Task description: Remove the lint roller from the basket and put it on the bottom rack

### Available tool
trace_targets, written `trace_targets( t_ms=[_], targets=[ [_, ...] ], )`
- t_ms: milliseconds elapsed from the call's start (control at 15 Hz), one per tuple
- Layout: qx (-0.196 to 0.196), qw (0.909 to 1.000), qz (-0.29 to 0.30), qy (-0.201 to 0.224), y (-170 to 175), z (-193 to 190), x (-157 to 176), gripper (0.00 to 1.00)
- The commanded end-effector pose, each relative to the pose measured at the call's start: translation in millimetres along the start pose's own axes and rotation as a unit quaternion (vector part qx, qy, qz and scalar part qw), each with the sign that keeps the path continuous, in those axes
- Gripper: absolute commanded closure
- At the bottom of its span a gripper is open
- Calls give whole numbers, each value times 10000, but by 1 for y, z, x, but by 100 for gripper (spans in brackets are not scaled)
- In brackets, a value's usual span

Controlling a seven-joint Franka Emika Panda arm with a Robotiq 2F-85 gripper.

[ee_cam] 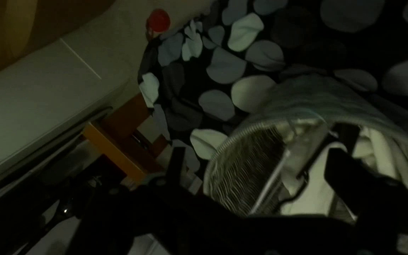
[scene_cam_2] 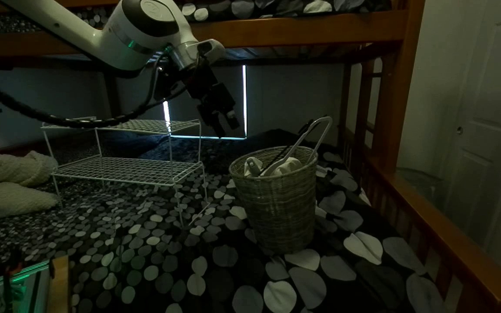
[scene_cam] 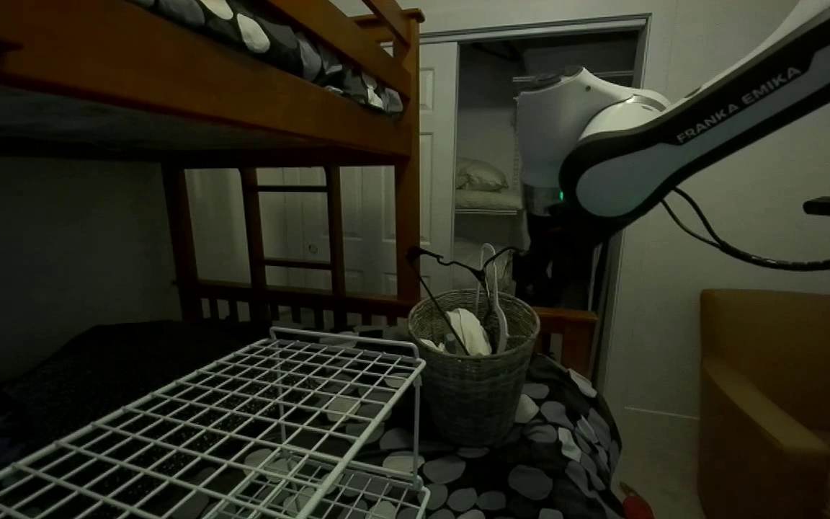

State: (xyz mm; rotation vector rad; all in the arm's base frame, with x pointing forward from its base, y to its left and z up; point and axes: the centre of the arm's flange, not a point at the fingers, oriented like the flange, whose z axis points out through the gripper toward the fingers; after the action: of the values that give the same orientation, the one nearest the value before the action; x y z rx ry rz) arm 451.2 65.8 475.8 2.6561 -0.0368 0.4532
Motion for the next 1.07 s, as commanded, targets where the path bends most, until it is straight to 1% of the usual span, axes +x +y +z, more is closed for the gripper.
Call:
trace_targets(
  t_ms=[0, 133, 267, 333, 467, 533, 600, 733, 867, 1000],
  targets=[
    [200, 9985, 336, 378, -35, -18, 48, 0],
    [309, 9980, 334, 433, -47, -7, 64, 0],
    [309, 9979, 277, 504, -62, 17, 76, 0],
    [358, 9978, 214, 510, -77, 28, 85, 0],
    [309, 9986, 132, 397, -106, 47, 91, 0],
    [275, 9991, 30, 315, -115, 55, 91, 0],
    [340, 9987, 75, 381, -91, 40, 73, 0],
    [374, 9988, -3, 303, -111, 55, 78, 0],
    [392, 9988, -14, 294, -115, 58, 82, 0],
    [493, 9987, 63, 91, -122, 68, 81, 0]
  ],
)
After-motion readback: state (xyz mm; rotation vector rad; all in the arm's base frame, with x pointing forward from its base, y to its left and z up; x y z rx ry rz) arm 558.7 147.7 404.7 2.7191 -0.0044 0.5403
